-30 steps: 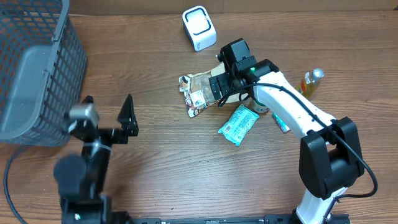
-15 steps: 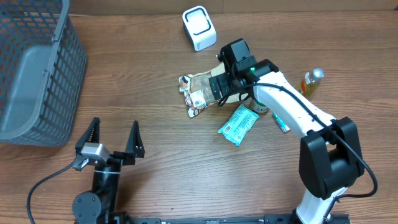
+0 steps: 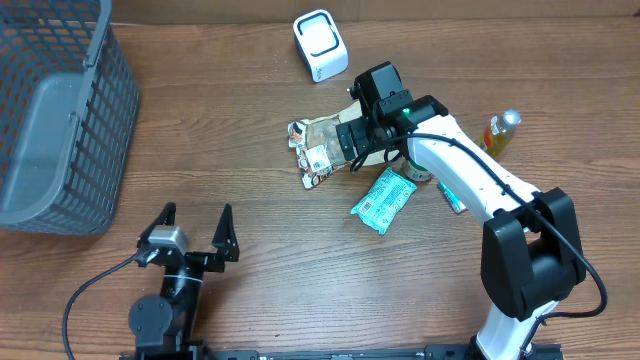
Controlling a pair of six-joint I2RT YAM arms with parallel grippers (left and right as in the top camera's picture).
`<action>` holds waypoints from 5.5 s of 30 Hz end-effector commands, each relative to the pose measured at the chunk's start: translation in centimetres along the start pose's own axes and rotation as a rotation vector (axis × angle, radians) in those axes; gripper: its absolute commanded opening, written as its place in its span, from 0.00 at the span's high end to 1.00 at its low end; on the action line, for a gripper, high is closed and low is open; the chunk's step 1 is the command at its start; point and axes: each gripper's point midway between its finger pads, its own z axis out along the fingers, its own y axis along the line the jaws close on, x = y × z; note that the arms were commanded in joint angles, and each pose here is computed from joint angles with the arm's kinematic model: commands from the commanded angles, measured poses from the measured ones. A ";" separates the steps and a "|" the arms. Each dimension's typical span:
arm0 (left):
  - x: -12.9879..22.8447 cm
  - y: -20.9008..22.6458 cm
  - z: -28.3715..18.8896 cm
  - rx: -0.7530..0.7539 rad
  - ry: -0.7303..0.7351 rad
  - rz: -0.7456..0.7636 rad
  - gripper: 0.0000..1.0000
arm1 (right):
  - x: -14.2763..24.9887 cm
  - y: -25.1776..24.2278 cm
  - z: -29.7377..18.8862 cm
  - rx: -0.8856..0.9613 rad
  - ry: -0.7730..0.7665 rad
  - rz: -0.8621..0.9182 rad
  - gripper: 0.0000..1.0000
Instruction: Scan the item barcode
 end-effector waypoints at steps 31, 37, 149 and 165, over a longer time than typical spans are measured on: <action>1.6 0.1 -0.1 0.001 0.059 0.057 0.00 | 0.0 -0.5 0.2 0.013 0.000 0.010 0.00; 1.6 0.1 -0.1 0.001 0.059 0.057 0.01 | -0.2 -0.5 -0.2 0.011 -0.011 0.010 0.00; 1.6 0.1 -0.1 0.001 0.059 0.057 0.00 | 16.1 -8.0 -16.8 0.120 -1.099 0.079 0.00; 1.6 0.1 -0.1 0.001 0.059 0.057 0.00 | 16.1 -8.0 -16.8 0.120 -1.099 0.080 0.00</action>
